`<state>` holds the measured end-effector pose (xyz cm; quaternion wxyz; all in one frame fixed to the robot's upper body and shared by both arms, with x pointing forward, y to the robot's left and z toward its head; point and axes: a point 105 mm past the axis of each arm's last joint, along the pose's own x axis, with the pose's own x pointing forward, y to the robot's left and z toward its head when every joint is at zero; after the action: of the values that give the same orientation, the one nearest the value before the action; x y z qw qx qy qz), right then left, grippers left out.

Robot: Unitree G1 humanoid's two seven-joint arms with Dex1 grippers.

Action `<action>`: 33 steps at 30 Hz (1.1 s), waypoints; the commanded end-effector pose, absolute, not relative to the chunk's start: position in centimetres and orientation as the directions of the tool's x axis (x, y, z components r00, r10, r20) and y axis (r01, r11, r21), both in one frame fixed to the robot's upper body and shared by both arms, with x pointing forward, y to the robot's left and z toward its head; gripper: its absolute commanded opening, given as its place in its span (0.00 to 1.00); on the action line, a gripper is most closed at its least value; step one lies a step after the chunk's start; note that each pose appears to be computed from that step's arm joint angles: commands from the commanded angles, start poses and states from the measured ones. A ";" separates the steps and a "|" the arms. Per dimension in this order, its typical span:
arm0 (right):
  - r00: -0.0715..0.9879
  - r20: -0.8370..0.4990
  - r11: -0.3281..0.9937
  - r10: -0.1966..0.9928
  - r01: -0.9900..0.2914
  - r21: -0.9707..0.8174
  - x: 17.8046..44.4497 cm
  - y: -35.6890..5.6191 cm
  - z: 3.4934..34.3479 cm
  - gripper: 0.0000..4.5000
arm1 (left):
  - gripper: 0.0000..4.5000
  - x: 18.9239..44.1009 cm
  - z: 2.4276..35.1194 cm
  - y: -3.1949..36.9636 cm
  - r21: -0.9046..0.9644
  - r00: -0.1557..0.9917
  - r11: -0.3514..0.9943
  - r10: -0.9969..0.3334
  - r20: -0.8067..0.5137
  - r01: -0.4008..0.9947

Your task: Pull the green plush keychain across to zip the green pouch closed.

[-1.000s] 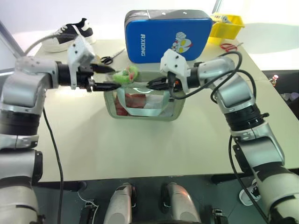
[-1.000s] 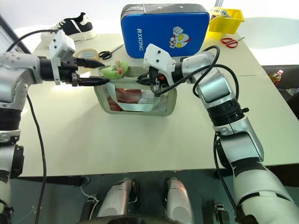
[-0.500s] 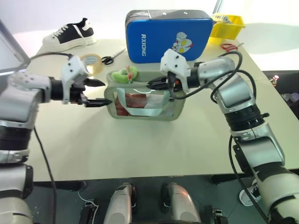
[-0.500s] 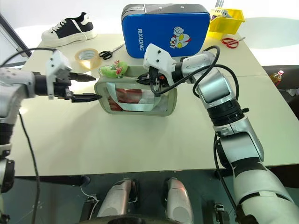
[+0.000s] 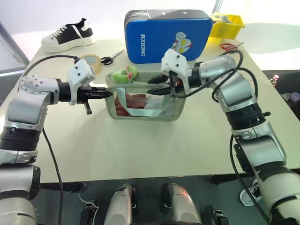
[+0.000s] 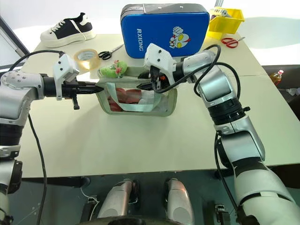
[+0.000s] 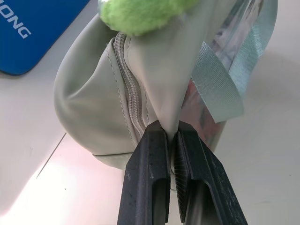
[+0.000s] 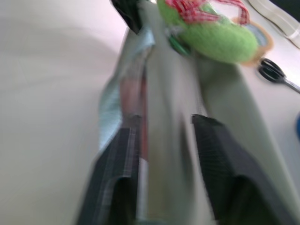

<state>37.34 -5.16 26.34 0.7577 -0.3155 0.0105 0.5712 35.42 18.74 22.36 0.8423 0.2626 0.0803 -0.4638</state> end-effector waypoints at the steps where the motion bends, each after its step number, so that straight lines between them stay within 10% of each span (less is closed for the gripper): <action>1: 0.367 -0.296 0.172 0.882 -0.835 -0.523 37.6 -5.5 30.6 0.76 | 0.00 35.4 24.1 19.0 0.424 0.584 0.432 -0.732 -0.351 0.796; 21: 0.257 -0.262 0.080 0.930 -0.838 -0.540 37.1 4.2 29.1 0.76 | 0.00 35.4 23.8 18.6 0.421 0.572 0.420 -0.741 -0.352 0.804; 29: 0.314 -0.270 0.126 0.910 -0.831 -0.542 38.3 2.7 28.7 0.01 | 0.00 35.3 23.6 18.6 0.417 0.572 0.423 -0.742 -0.351 0.804; 33: 0.372 -0.241 0.186 0.897 -0.809 -0.557 38.8 1.0 29.7 0.01 | 0.00 35.4 23.6 18.5 0.417 0.569 0.420 -0.745 -0.349 0.806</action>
<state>39.00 1.78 27.22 0.7570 -0.3117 -0.0330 0.5734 35.50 18.57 22.40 0.8410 0.2672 0.0776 -0.4640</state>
